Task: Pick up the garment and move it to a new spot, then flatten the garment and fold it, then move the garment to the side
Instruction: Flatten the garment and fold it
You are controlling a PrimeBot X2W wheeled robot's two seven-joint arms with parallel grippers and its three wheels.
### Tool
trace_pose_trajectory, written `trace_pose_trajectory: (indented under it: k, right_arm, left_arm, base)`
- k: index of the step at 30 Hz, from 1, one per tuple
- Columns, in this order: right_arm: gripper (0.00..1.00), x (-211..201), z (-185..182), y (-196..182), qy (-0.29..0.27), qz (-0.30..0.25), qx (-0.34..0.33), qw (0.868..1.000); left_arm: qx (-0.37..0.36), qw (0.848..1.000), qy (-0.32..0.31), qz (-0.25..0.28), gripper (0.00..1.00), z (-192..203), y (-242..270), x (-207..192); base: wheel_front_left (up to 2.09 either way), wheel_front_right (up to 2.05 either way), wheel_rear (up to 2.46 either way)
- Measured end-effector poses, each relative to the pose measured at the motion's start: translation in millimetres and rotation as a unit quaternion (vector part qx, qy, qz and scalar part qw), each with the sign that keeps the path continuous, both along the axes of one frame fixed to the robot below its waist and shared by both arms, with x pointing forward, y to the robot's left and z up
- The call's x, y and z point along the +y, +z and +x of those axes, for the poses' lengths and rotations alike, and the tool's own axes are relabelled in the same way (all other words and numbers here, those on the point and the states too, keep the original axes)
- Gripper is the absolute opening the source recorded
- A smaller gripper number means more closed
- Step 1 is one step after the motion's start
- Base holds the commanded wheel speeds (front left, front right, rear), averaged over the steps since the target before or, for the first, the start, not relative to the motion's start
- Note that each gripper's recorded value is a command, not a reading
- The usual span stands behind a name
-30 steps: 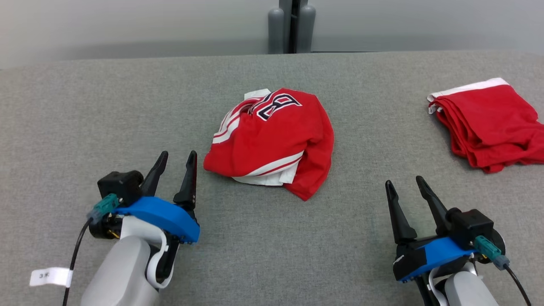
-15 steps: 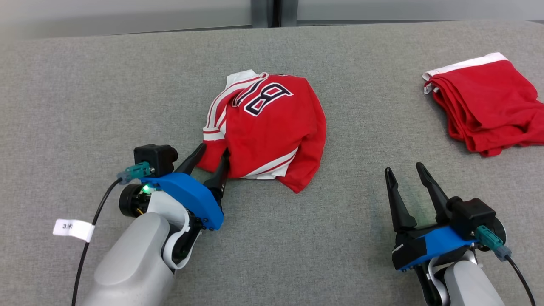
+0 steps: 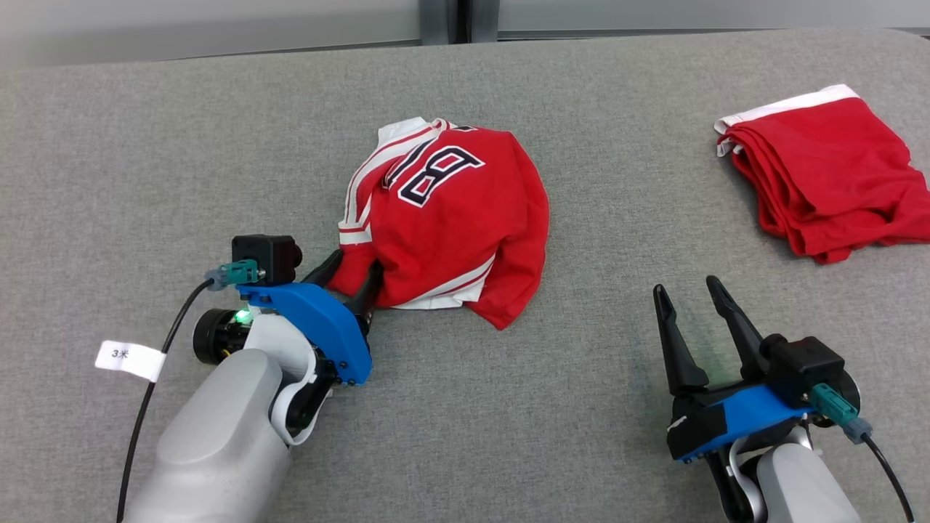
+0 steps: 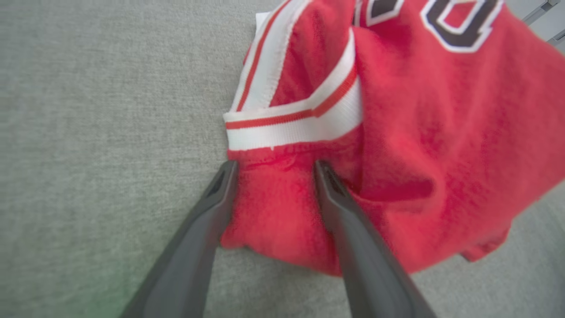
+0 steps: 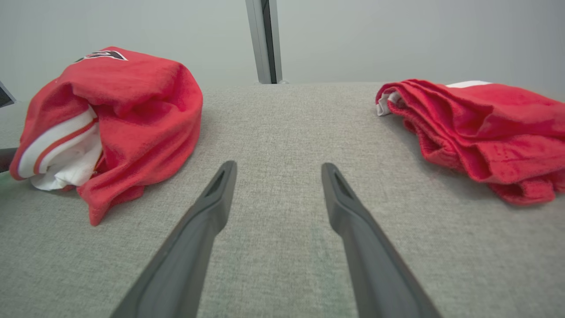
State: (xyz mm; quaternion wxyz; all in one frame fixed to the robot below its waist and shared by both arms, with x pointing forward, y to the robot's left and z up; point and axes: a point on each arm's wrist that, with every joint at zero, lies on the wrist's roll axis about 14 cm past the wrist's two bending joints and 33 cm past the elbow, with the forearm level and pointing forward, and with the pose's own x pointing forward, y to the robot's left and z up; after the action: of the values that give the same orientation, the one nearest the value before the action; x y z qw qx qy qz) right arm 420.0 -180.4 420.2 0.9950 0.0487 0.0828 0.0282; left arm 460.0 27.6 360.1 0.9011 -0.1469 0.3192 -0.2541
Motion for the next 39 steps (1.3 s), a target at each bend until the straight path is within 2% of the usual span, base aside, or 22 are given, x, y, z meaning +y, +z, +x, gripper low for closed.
trace_pose_trajectory:
  k: [1,10,17,22,27,30,32,35,39]
  right_arm:
    - [1.00,-0.2,0.0,0.6,0.000,0.001,-0.001,1.000]
    - [1.00,6.5,-0.4,14.4,0.007,0.007,-0.019,1.000]
    - [1.00,12.2,-6.5,26.5,0.014,0.011,-0.033,0.999]
    - [1.00,12.5,-13.4,32.4,0.014,0.012,-0.039,0.999]
    - [1.00,9.5,-22.1,34.5,0.009,0.013,-0.040,0.999]
    - [1.00,6.6,-24.6,36.3,0.005,0.012,-0.042,0.999]
    - [1.00,5.1,-25.3,37.2,0.002,0.014,-0.043,0.999]
    - [1.00,3.7,-25.4,36.4,0.000,0.014,-0.042,0.999]
    - [1.00,2.0,-23.5,33.7,-0.003,0.015,-0.039,0.999]
  left_arm:
    - [-0.004,1.000,0.000,-0.001,0.00,0.2,1.2,-0.2]
    - [-0.090,0.996,0.012,-0.012,0.00,8.9,40.8,4.3]
    - [-0.194,0.980,0.008,-0.049,0.00,14.2,106.6,-9.9]
    - [-0.261,0.958,-0.023,-0.113,0.00,4.1,171.4,-48.3]
    - [-0.329,0.926,-0.064,-0.174,0.00,-14.4,242.5,-85.7]
    - [-0.351,0.908,-0.083,-0.211,0.00,-30.2,274.8,-102.2]
    - [-0.351,0.903,-0.085,-0.232,0.00,-36.4,287.4,-107.4]
    - [-0.334,0.911,-0.066,-0.231,0.00,-32.6,281.7,-102.7]
    - [-0.278,0.943,-0.004,-0.186,0.00,-9.4,230.1,-72.1]
  base:
    - [0.00,0.00,0.00]
    - [0.00,0.00,0.00]
    - [0.00,0.00,0.00]
    - [0.00,0.00,0.00]
    - [0.00,0.00,0.00]
    - [0.00,0.00,0.00]
    - [0.00,0.00,0.00]
    - [0.00,0.00,0.00]
    - [0.00,0.00,0.00]
